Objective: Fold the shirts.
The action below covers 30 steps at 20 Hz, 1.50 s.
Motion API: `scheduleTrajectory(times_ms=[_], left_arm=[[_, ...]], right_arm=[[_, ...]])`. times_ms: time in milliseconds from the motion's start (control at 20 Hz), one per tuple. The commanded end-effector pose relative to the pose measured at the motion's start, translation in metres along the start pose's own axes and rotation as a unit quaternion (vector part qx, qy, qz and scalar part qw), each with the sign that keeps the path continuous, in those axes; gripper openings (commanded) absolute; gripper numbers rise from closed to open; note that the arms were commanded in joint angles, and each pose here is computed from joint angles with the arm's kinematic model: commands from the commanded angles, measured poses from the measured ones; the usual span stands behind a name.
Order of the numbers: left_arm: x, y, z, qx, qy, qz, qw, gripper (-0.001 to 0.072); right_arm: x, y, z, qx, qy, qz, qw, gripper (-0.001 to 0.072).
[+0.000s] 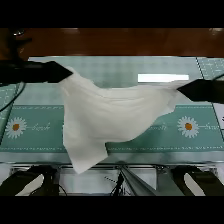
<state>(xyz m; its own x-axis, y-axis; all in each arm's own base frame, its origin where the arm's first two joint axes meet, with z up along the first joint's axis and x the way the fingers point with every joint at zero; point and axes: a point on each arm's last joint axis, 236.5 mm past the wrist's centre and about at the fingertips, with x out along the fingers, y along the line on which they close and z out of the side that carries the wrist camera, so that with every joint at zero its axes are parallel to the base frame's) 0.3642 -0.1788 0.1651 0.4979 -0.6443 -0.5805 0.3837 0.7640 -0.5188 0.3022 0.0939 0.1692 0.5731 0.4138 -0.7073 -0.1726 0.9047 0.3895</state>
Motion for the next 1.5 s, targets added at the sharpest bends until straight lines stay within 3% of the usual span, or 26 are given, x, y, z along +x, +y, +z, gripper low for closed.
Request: scheduleTrajectory(times_ms=[0, 300, 350, 400, 450, 500, 700, 850, 950, 1150, 1250, 1450], left_arm=[[0.09, 0.038, -0.005, -0.03, 0.027, 0.011, 0.999, 0.0029], [0.148, 0.033, 0.003, -0.103, 0.055, -0.033, 0.993, 0.0034], [0.146, 0.034, 0.001, -0.103, 0.063, -0.035, 0.992, 0.0154], [0.142, 0.034, -0.004, -0.105, 0.077, -0.04, 0.991, 0.0517], [0.134, 0.038, -0.011, -0.105, 0.1, -0.042, 0.989, 0.0703], [0.123, 0.046, -0.021, -0.101, 0.131, -0.037, 0.986, 0.0702], [0.035, 0.116, -0.088, -0.127, 0.292, 0.038, 0.947, 0.0701], [-0.017, 0.153, -0.124, -0.196, 0.265, 0.088, 0.94, 0.0701], [-0.04, 0.165, -0.164, -0.248, 0.239, 0.11, 0.933, 0.0701], [-0.052, 0.168, -0.244, -0.381, 0.213, 0.14, 0.889, 0.0701], [-0.043, 0.16, -0.267, -0.393, 0.212, 0.135, 0.884, 0.0701], [-0.018, 0.139, -0.281, -0.408, 0.203, 0.089, 0.885, 0.07]], right_arm=[[0.083, -0.046, 0.022, 0.056, 0.006, -0.02, 0.998, 0.0022], [0.184, -0.07, 0.076, 0.129, 0.032, 0.017, 0.991, 0.0038], [0.193, -0.072, 0.082, 0.143, 0.036, 0.025, 0.989, 0.0167], [0.199, -0.073, 0.086, 0.156, 0.041, 0.036, 0.986, 0.0329], [0.2, -0.078, 0.09, 0.167, 0.046, 0.043, 0.984, 0.0553], [0.194, -0.086, 0.093, 0.17, 0.051, 0.045, 0.983, 0.0632], [0.135, -0.143, 0.067, 0.162, 0.109, 0.019, 0.981, 0.0631], [0.093, -0.2, 0.004, 0.177, 0.176, -0.067, 0.966, 0.063], [0.087, -0.214, -0.029, 0.219, 0.148, -0.083, 0.961, 0.063], [0.104, -0.171, -0.081, 0.256, 0.08, -0.015, 0.963, 0.063], [0.112, -0.141, -0.106, 0.246, 0.084, 0.029, 0.965, 0.0629], [0.119, -0.122, -0.133, 0.241, 0.113, 0.042, 0.963, 0.0629]])
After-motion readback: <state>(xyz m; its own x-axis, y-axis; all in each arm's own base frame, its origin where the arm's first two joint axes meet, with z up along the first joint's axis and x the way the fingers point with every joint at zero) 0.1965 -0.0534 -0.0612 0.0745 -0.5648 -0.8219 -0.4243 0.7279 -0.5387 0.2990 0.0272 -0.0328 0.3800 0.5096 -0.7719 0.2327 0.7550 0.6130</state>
